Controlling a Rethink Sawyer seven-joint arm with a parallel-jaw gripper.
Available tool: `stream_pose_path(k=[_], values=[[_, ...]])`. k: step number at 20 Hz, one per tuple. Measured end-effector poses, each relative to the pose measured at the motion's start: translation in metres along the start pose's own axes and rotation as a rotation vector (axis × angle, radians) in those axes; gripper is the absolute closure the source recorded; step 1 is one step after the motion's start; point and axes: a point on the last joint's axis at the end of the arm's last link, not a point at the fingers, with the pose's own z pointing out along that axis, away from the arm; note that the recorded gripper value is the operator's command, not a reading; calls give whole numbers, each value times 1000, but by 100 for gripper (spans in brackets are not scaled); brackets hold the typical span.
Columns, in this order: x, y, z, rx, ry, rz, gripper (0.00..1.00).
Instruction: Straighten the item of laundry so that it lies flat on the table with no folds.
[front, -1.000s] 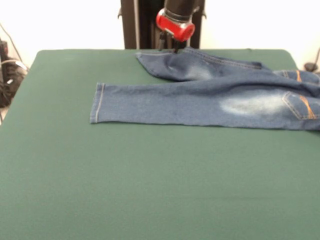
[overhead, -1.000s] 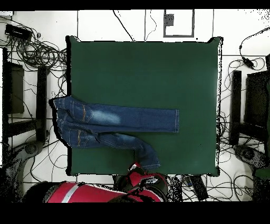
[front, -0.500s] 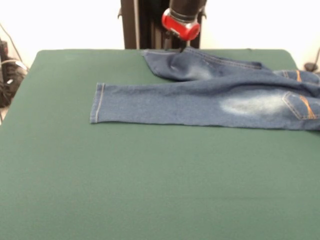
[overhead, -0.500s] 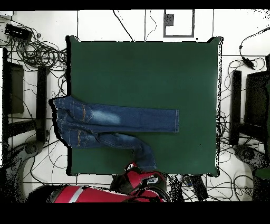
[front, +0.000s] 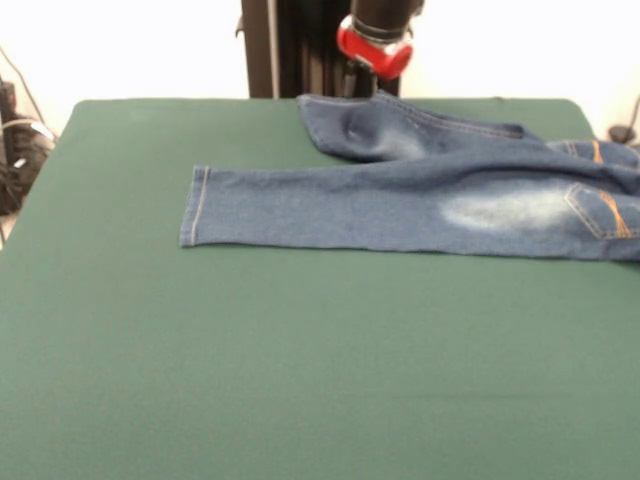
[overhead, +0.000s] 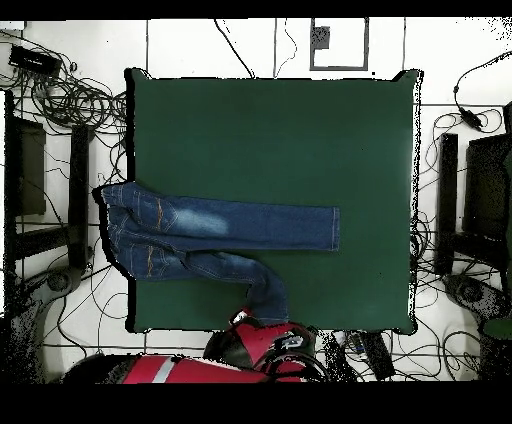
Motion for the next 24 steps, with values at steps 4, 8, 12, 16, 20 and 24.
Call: stream_pose_path(k=[4, 8, 12, 16, 20, 24], values=[[10, 3, -4, 1, 25, -11, 0], [20, 5, -9, 4, 49, -22, 0], [23, 7, -13, 1, 59, -22, 0], [27, 8, -14, 1, 57, -33, 0], [34, 9, -13, 16, 23, -77, 0], [38, 13, -12, 22, -39, -116, 0]])
